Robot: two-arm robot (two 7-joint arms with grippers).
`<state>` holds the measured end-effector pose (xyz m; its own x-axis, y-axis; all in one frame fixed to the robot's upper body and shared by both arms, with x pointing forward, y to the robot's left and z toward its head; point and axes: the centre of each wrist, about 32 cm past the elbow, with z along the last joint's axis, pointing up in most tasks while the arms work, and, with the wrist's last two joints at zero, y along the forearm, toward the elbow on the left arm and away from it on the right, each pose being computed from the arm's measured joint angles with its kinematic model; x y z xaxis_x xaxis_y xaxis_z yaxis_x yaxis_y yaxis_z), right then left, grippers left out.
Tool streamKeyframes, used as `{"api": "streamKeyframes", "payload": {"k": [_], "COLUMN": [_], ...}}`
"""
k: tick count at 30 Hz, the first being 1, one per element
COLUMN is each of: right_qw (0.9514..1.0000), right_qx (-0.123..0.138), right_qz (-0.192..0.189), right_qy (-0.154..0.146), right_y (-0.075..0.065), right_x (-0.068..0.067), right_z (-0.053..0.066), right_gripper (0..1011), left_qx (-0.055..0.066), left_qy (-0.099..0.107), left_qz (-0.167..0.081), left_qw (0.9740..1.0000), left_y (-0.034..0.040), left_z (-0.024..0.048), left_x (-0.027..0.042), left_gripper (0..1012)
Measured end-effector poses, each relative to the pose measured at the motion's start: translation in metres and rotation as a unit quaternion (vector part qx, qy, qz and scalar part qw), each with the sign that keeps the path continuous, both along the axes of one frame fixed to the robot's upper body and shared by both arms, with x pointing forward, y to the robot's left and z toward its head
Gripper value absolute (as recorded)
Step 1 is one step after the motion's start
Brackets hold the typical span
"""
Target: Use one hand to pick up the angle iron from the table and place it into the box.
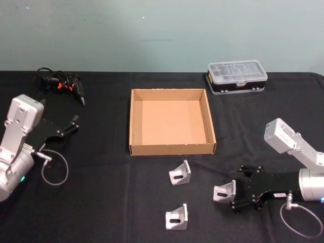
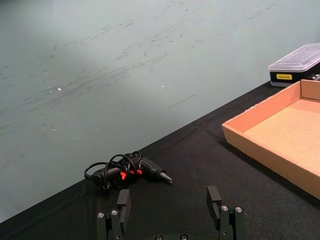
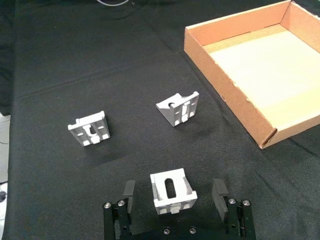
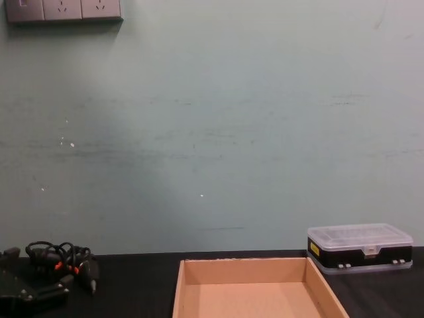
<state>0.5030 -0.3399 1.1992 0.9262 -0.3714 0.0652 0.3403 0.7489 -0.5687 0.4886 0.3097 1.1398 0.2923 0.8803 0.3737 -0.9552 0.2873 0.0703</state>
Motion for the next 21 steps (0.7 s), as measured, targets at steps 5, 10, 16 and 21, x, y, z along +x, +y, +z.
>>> {"api": "streamKeyframes", "payload": {"k": [5,10,16,21], "right_qw": [1.0000,1.0000,1.0000,1.0000], "right_qx": [0.000,0.001,0.000,0.001], "right_qz": [-0.001,0.000,0.001,0.001], "right_qy": [0.000,-0.001,-0.002,-0.002], "right_y": [0.0009,0.0002,0.0000,0.0000], "right_x": [0.0005,0.0011,0.0012,0.0010], "right_z": [-0.0011,-0.0015,-0.0017,-0.0029], "right_gripper": [872,749,549,469], "left_qx": [0.000,0.000,0.000,0.000], "left_qy": [0.000,0.000,0.000,0.000], "left_qz": [0.000,0.000,0.000,0.000], "left_qw": [1.0000,1.0000,1.0000,1.0000], "left_y": [0.0000,0.0000,0.0000,0.0000], "left_z": [0.0000,0.0000,0.0000,0.0000], "left_x": [0.0000,0.0000,0.0000,0.0000], "left_gripper": [1000,1000,1000,1000]}}
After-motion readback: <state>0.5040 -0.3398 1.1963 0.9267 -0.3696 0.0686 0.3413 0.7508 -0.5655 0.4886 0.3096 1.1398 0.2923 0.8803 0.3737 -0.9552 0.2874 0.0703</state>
